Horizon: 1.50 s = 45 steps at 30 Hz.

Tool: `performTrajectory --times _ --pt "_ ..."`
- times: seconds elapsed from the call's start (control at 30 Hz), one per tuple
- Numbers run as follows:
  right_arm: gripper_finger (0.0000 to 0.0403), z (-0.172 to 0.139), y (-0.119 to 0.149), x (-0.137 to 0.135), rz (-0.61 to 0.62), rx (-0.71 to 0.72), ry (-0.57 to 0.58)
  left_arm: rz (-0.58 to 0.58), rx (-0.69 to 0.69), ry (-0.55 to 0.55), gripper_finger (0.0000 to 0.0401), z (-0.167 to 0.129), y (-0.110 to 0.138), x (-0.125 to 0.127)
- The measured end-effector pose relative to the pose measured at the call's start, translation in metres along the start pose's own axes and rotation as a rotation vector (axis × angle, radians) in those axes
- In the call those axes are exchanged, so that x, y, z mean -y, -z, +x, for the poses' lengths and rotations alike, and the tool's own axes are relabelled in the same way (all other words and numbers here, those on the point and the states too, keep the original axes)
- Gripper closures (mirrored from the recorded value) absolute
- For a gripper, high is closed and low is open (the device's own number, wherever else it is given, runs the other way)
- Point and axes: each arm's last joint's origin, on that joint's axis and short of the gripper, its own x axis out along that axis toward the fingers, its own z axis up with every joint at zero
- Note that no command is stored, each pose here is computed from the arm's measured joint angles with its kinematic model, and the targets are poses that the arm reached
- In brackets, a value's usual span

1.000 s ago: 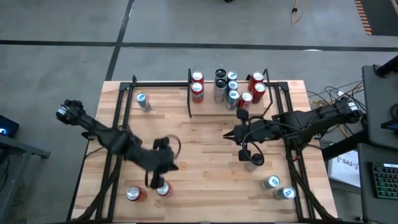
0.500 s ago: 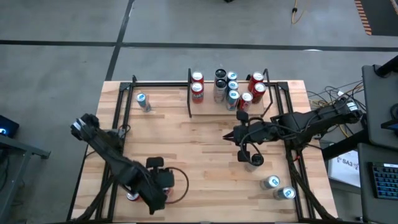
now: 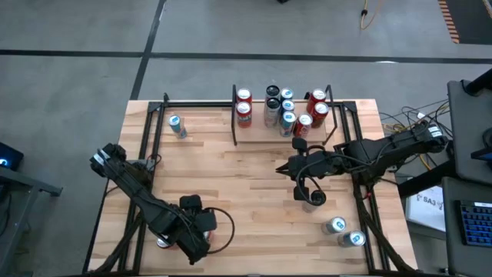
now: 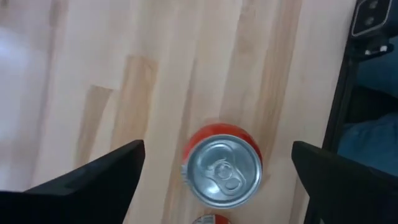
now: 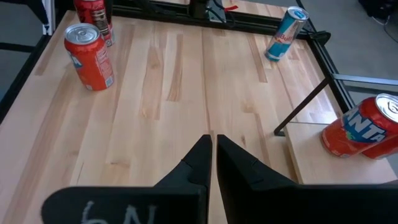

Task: Place canned beverage on shelf
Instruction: Put the orange soda can on the shelf

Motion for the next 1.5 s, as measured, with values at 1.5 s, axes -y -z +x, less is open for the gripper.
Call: performTrajectory --times 1.5 --pt "0.039 0.001 0.002 0.0 -0.039 -0.007 0.001 -0.02 -0.033 0.008 0.012 0.054 0.031 0.002"
